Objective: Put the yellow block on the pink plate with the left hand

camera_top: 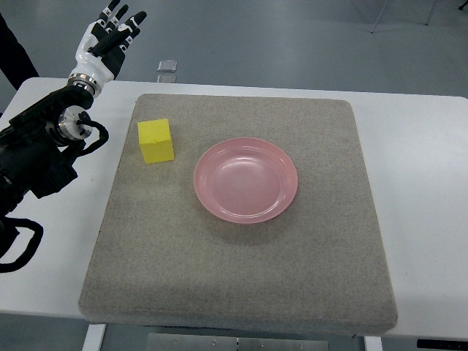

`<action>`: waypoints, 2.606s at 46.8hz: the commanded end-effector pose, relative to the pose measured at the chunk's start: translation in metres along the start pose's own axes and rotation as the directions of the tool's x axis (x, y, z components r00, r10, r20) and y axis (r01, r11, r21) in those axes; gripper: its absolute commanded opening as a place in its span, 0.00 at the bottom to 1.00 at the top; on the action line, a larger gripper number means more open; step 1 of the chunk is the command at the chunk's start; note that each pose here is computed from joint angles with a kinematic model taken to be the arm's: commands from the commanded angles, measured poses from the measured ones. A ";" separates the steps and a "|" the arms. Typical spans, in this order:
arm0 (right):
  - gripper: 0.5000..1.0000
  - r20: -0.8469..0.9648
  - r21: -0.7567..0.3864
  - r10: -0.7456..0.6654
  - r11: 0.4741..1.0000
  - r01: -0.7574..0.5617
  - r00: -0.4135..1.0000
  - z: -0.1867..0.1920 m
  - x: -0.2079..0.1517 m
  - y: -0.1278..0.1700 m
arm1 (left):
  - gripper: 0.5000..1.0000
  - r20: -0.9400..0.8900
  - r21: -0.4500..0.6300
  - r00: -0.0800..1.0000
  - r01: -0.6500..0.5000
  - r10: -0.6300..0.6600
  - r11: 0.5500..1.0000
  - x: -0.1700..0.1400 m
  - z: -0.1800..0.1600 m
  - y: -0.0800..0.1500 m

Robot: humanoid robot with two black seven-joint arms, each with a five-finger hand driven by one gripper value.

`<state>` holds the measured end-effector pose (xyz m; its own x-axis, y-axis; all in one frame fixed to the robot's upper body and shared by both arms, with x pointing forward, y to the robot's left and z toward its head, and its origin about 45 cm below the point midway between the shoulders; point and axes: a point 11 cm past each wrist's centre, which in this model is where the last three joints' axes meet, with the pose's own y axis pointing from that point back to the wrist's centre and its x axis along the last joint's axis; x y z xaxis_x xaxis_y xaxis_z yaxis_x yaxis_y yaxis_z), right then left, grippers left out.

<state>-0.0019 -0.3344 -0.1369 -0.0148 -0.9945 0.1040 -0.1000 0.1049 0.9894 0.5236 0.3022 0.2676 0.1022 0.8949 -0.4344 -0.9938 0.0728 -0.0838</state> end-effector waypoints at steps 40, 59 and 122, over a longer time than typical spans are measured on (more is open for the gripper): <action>0.85 0.000 0.000 0.001 1.000 -0.001 1.000 0.000 0.001 0.000 | 0.98 0.516 0.400 0.773 0.164 -0.369 0.902 -0.019 0.050 0.022; 0.85 0.000 0.000 0.000 1.000 0.000 1.000 0.000 0.000 0.000 | 0.97 0.685 0.693 0.177 0.140 -0.707 0.707 -0.021 0.041 0.044; 0.85 0.000 0.000 0.000 1.000 0.000 1.000 0.000 0.000 0.000 | 0.72 0.587 0.809 -0.207 0.113 -0.783 0.577 -0.026 -0.001 0.062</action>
<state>-0.0019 -0.3344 -0.1369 -0.0148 -0.9945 0.1041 -0.1000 0.1051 0.9894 0.4588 0.2840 0.2735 0.7344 0.0185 0.6784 -0.5955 0.4972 0.6310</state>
